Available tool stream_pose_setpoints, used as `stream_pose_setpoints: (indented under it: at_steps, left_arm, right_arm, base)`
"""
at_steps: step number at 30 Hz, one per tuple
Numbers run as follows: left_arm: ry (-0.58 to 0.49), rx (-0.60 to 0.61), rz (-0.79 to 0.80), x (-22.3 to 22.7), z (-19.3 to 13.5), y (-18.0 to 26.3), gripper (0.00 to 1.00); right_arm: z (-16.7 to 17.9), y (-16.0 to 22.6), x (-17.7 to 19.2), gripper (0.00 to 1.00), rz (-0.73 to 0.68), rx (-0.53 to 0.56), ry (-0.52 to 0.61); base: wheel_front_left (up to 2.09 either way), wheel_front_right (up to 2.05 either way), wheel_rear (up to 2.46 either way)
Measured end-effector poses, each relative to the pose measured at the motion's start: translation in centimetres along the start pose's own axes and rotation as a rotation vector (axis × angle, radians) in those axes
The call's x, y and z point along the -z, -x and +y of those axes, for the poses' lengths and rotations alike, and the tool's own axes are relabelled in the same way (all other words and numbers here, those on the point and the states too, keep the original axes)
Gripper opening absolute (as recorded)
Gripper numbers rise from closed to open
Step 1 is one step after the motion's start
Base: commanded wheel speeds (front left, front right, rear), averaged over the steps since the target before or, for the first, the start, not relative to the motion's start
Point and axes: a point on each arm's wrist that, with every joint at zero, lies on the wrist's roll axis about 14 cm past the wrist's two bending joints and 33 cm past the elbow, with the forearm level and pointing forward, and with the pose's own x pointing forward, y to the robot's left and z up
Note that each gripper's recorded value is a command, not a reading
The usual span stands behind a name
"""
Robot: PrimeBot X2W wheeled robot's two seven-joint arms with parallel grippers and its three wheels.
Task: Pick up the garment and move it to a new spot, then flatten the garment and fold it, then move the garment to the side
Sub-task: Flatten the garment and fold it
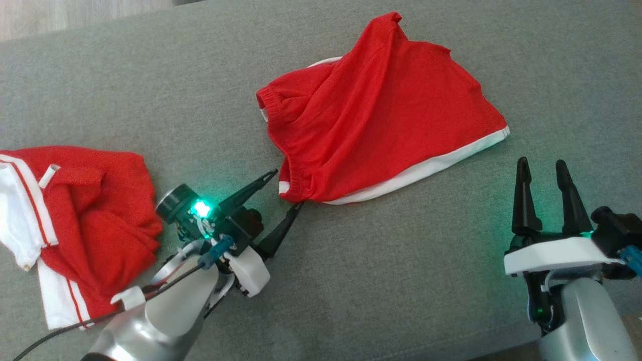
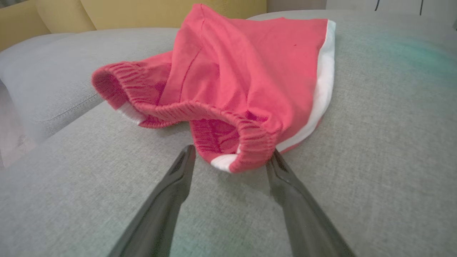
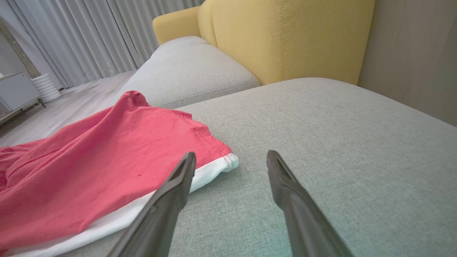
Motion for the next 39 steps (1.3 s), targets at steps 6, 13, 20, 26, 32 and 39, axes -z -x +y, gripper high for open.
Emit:
stream_pose_setpoints:
  at_steps: [6, 13, 20, 26, 32, 39]
  left_arm:
    - [-0.011, 0.035, -0.015, -0.4, -0.9, -0.2, 1.00]
    - [-0.004, 0.044, -0.006, -0.2, -1.3, 0.3, 0.00]
    - [0.044, -0.003, -0.028, -1.2, -0.4, 1.1, 0.00]
    - [0.090, -0.042, -0.082, -3.0, 0.3, 2.0, 0.00]
    - [0.090, -0.059, -0.108, -3.8, 0.7, 2.7, 0.00]
    - [0.094, -0.059, -0.120, -4.0, 0.7, 2.9, 0.00]
  right_arm:
    - [-0.3, 0.1, 0.3, 1.00, 0.009, 0.011, -0.008]
    - [-0.1, 0.0, 0.1, 1.00, 0.004, 0.005, -0.011]
    - [0.4, -0.1, 0.4, 1.00, 0.018, -0.011, 0.001]
    - [0.6, -1.2, 1.7, 1.00, 0.110, -0.019, 0.058]
    - [0.4, -3.1, 2.8, 1.00, 0.217, -0.006, 0.099]
    - [0.9, -3.9, 4.7, 1.00, 0.313, -0.017, 0.127]
  base:
    - [0.00, 0.00, 0.00]
    - [0.00, 0.00, 0.00]
    - [0.00, 0.00, 0.00]
    - [0.00, 0.00, 0.00]
    - [0.00, 0.00, 0.00]
    - [0.00, 0.00, 0.00]
